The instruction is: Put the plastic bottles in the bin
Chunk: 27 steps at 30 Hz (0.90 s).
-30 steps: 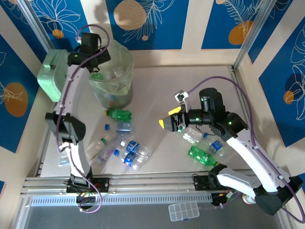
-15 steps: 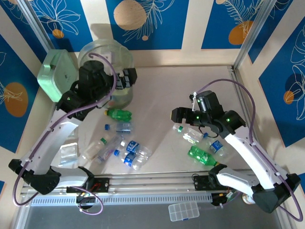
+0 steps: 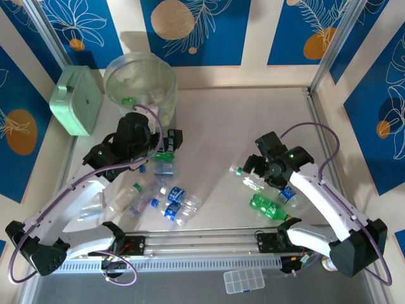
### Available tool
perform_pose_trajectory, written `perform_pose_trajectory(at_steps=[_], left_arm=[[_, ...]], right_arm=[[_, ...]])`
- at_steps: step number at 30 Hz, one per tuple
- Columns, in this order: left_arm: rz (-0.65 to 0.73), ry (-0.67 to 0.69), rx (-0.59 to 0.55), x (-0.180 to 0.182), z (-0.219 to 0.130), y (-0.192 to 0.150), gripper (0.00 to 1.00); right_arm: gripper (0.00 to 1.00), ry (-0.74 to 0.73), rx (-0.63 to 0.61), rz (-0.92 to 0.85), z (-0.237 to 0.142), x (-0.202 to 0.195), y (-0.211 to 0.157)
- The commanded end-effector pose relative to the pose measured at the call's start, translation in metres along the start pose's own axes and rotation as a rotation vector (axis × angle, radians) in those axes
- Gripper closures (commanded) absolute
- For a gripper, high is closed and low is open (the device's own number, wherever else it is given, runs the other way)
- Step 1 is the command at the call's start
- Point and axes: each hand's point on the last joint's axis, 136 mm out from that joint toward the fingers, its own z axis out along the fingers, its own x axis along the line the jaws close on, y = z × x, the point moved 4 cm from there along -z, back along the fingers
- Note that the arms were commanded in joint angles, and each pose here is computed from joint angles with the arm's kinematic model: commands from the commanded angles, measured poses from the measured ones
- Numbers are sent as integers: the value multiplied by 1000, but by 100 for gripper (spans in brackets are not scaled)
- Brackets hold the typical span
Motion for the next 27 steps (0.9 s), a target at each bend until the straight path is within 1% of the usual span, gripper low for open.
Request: perform_pose_trajectory(at_steps=[1,4,6,11,14,21,27], left_arm=[[50,14,-20,3,0,-3,1],[61,3,-23,3,1,-8,1],[65,-12,-24,2,1,-9,1],[63,-27,-21,2,3,-14,1],[61,-31,-22,1,4,-15,1],[63,-42,-24,-1,5,-14,1],[67,-34,-17,0,7,-15,1]], right_arm=[[4,1,51,203,2,0,6],[4,14,37,282,9,1,17],[0,14,37,329,19,-2,26],[1,64,140,483,45,-9,35],[1,76,174,542,54,-9,34],[1,57,201,577,69,-6,37],[1,34,242,552,82,1,43]])
